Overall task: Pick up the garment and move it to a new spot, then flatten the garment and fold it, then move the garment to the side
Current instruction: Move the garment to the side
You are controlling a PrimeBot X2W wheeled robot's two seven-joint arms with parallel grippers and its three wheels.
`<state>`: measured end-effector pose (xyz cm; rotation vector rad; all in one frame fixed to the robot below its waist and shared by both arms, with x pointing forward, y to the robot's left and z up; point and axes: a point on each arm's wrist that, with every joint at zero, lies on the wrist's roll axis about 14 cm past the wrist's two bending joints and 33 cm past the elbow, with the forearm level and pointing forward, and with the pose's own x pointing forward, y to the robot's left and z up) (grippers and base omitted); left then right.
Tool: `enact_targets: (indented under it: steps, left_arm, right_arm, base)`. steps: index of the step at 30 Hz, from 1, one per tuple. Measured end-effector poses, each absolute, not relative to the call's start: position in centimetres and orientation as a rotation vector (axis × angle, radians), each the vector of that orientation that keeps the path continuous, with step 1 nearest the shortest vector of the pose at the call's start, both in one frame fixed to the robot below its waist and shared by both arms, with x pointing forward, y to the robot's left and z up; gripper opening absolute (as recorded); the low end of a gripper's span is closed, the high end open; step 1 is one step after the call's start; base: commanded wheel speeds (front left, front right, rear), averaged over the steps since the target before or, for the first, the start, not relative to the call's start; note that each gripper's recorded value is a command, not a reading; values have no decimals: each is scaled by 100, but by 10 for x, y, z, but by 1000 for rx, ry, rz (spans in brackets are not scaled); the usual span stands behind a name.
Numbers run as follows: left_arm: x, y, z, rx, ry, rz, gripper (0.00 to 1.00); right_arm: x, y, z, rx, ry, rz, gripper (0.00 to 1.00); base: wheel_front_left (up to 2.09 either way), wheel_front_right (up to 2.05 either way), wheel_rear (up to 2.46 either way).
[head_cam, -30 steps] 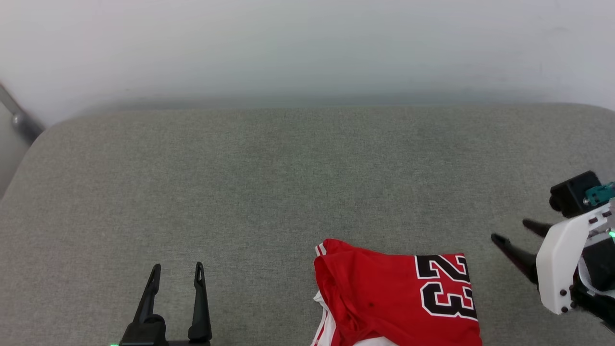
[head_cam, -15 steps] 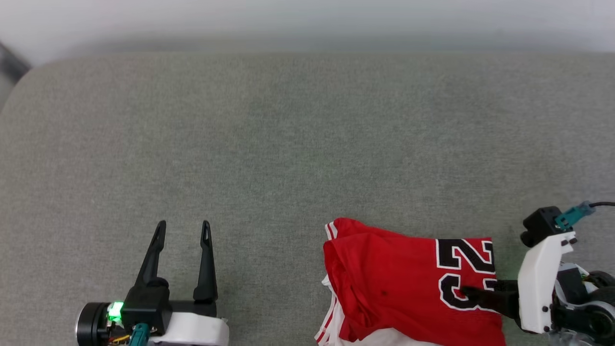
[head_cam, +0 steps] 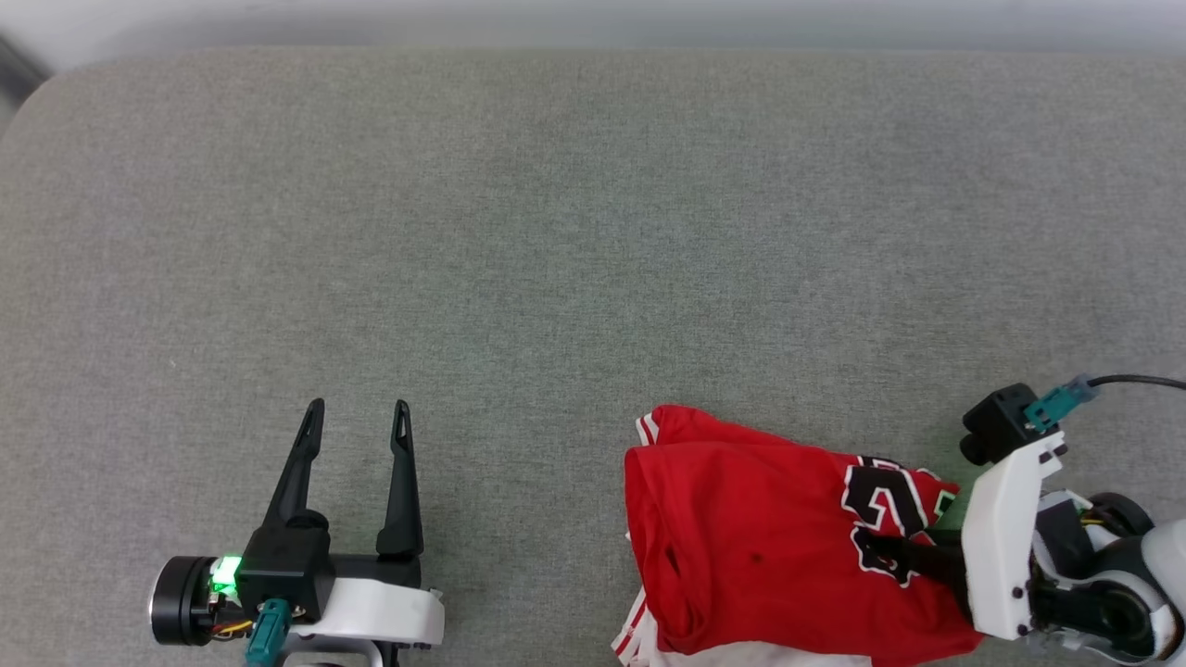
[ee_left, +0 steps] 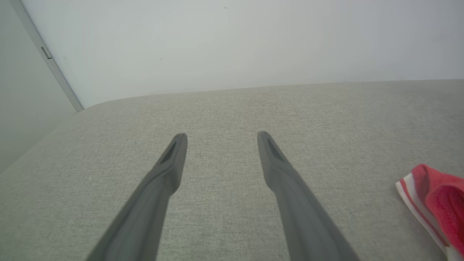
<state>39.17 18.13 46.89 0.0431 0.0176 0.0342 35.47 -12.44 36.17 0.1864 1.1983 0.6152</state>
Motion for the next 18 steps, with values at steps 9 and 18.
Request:
enact_targets:
  steps: [9, 18]
  left_arm:
    - [386, 170, 474, 32, 5, 2, 100]
    - [398, 135, 479, 11, -20, -105, 100]
  right_arm:
    - [355, -133, 399, 107, 1051, 636, 0]
    - [363, -205, 456, -81, 888, 490, 0]
  base:
    - [0, 0, 0]
    - [0, 0, 0]
